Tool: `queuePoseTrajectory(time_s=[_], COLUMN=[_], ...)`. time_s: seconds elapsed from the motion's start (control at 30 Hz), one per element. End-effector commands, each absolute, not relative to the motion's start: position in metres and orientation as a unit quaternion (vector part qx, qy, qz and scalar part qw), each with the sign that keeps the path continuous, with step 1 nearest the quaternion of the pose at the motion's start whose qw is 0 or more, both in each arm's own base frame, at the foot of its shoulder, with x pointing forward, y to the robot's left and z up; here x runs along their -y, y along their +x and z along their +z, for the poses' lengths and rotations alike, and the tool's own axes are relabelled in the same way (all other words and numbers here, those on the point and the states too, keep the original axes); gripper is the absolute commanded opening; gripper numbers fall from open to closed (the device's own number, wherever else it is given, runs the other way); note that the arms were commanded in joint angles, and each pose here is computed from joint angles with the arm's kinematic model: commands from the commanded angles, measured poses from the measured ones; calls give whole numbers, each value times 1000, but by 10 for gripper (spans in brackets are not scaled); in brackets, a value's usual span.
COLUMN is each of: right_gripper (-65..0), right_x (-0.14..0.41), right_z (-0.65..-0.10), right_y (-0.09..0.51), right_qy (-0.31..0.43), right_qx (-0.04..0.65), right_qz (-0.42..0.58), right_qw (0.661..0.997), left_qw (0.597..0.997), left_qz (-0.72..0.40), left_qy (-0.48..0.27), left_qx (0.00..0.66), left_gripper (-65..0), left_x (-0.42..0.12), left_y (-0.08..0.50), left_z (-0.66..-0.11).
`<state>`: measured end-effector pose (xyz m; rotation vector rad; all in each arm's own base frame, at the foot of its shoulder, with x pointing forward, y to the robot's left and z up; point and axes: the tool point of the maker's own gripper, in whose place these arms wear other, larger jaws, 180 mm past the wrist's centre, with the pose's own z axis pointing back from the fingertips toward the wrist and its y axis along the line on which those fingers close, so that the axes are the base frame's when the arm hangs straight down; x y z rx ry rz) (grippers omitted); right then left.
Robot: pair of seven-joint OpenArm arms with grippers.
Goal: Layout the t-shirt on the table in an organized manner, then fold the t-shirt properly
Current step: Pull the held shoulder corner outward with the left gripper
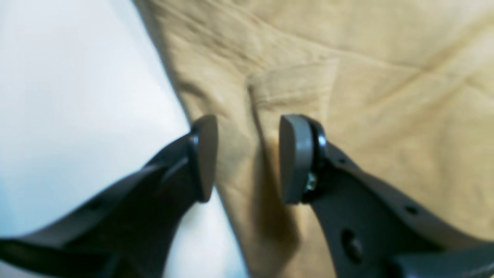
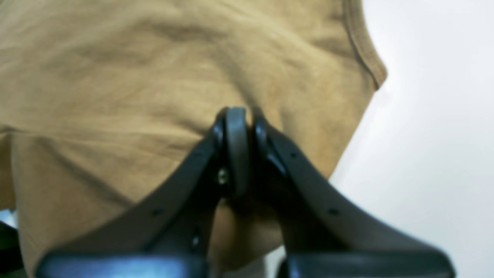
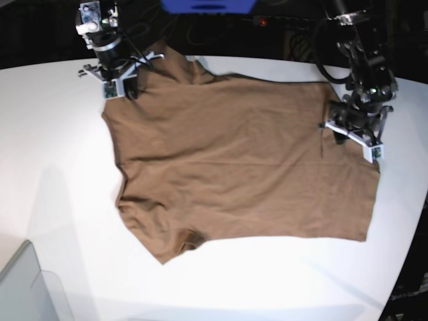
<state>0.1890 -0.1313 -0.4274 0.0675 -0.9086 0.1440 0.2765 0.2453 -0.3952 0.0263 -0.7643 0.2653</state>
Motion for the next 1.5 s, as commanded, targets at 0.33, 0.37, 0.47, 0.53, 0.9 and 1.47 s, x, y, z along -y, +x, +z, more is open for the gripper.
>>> queuePoseTrajectory(time_s=[0.33, 0.37, 0.47, 0.53, 0.9, 1.47], right_gripper=[-635, -635, -635, -635, -635, -636], right_x=[147, 150, 151, 151, 151, 151], right_z=[-419, -418, -418, -418, -418, -420], right_y=[194, 194, 194, 194, 194, 187], right_qy=[16, 13, 11, 11, 11, 11], right_qx=[456, 456, 456, 456, 456, 450], right_qz=[60, 58, 59, 59, 59, 58], right_qw=[888, 888, 888, 888, 888, 891], left_qw=[922, 922, 920, 915, 904, 878], left_qz=[150, 150, 151, 156, 171, 206], left_qy=[-16, -17, -19, -33, -80, -95], left_qx=[358, 357, 362, 370, 383, 421], left_gripper=[-392, -392, -393, -393, -396, -648], left_x=[-243, -242, -240, -236, -227, -238], left_y=[281, 281, 282, 285, 292, 286], left_z=[-416, -417, -414, -410, -403, -376])
